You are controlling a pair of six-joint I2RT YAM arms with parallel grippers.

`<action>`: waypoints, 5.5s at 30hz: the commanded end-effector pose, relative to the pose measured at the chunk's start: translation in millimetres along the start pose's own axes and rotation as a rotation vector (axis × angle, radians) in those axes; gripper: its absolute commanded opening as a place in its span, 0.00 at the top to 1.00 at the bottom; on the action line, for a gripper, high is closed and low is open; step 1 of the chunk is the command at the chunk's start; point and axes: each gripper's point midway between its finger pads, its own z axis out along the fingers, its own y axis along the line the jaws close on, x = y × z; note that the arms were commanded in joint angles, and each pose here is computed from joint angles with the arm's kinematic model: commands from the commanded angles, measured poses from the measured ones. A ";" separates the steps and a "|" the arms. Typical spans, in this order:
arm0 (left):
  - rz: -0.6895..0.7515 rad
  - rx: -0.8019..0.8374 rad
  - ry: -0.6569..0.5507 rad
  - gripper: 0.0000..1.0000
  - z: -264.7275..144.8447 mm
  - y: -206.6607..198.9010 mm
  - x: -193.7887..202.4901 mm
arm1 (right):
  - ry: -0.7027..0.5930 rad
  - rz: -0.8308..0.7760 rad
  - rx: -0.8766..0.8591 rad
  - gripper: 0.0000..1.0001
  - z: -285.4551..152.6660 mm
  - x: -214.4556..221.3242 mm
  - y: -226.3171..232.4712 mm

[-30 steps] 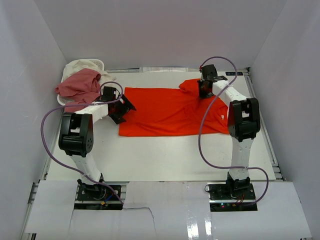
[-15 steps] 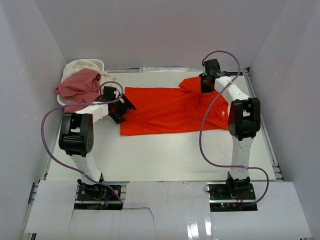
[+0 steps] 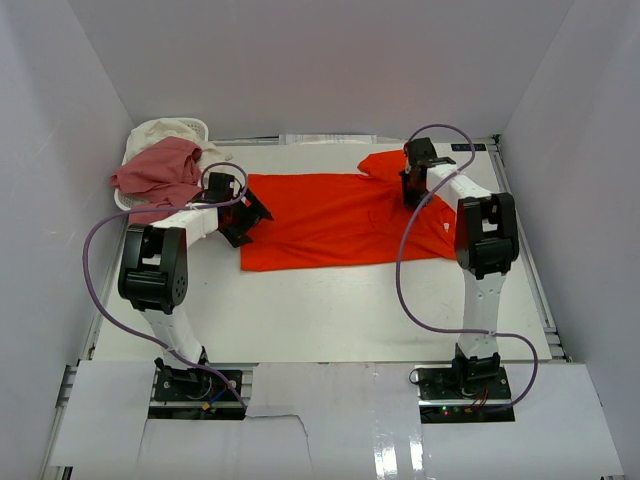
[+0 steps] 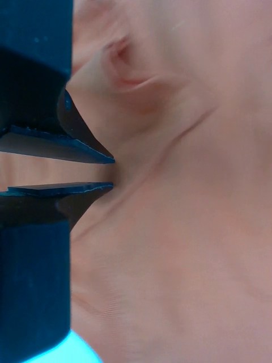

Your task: Fold and stack the t-shirts

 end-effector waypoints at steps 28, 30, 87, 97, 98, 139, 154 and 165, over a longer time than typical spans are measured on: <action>-0.081 -0.130 0.055 0.02 -11.7 71.6 15.3 | 0.168 0.142 0.027 0.61 -58.1 152.9 -21.6; -0.079 -0.132 0.061 0.02 -17.7 76.3 22.2 | 0.217 0.165 0.060 0.62 -53.0 171.0 -25.1; 0.188 0.182 0.009 0.02 -13.3 -68.4 -93.4 | -0.280 0.078 -0.204 0.29 -21.3 -129.4 17.7; 0.200 0.163 0.008 0.04 10.8 -75.6 -104.9 | -0.275 0.178 -0.326 0.26 31.7 -129.2 7.5; 0.198 0.166 0.001 0.04 10.6 -77.7 -108.5 | -0.271 0.180 -0.318 0.26 34.4 -127.5 6.3; 0.209 0.126 0.009 0.03 15.3 -61.7 -99.0 | -0.296 0.281 -0.227 0.43 6.8 -106.9 -79.5; 0.207 0.131 0.015 0.03 14.2 -62.3 -97.4 | -0.160 0.318 -0.369 0.44 33.1 -88.0 -60.8; 0.208 0.127 0.008 0.03 12.9 -62.1 -98.7 | -0.160 0.322 -0.310 0.44 24.3 -84.1 -71.7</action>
